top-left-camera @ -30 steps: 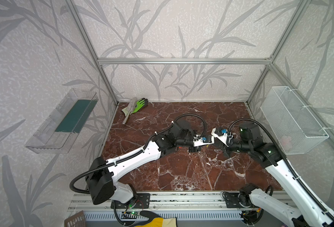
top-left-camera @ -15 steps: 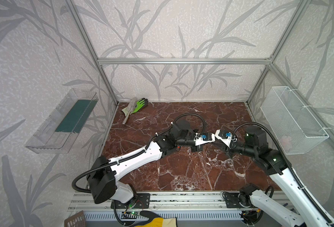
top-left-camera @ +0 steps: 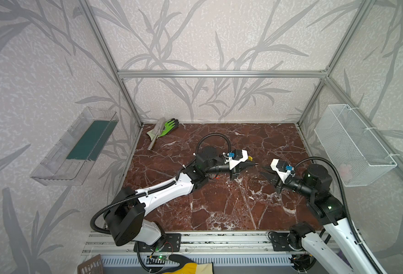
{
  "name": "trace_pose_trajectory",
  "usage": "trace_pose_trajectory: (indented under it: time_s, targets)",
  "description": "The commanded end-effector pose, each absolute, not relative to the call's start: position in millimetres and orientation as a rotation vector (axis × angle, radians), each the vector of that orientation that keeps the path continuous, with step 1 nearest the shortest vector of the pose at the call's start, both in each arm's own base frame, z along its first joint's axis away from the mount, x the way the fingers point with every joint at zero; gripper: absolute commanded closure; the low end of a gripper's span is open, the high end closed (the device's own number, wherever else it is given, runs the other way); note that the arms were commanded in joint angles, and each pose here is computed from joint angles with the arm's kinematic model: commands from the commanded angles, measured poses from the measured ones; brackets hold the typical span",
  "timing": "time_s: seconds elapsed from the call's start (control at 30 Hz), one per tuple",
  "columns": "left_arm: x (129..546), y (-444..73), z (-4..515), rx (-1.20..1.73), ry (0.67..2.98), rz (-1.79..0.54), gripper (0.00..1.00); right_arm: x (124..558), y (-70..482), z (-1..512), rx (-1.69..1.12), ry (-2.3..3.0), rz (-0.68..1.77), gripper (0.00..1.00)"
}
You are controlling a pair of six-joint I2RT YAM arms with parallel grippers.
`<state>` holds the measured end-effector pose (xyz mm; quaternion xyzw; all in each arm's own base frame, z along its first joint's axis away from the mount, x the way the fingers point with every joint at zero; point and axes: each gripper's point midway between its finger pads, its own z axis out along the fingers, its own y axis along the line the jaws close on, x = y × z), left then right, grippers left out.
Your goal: Put the keys on the keyring
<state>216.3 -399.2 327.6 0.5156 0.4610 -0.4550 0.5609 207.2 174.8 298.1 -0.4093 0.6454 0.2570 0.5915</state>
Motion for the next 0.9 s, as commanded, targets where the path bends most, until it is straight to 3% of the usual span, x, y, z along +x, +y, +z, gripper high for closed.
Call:
trace_pose_trajectory:
  time_s: [0.0,0.4,0.87]
  targets:
    - [206.1,-397.9,346.7,1.189,1.0,-1.142,1.0,205.9,182.1,319.7,-0.933,1.405,0.666,0.76]
    - [202.3,-398.9,348.2,1.18,0.977,-1.182,1.0,206.8,184.5,330.4,-0.903,1.352,0.7,0.84]
    - [198.6,-399.1,351.0,1.182,0.96,-1.216,1.0,199.0,185.6,334.0,-0.91,1.312,0.723,0.84]
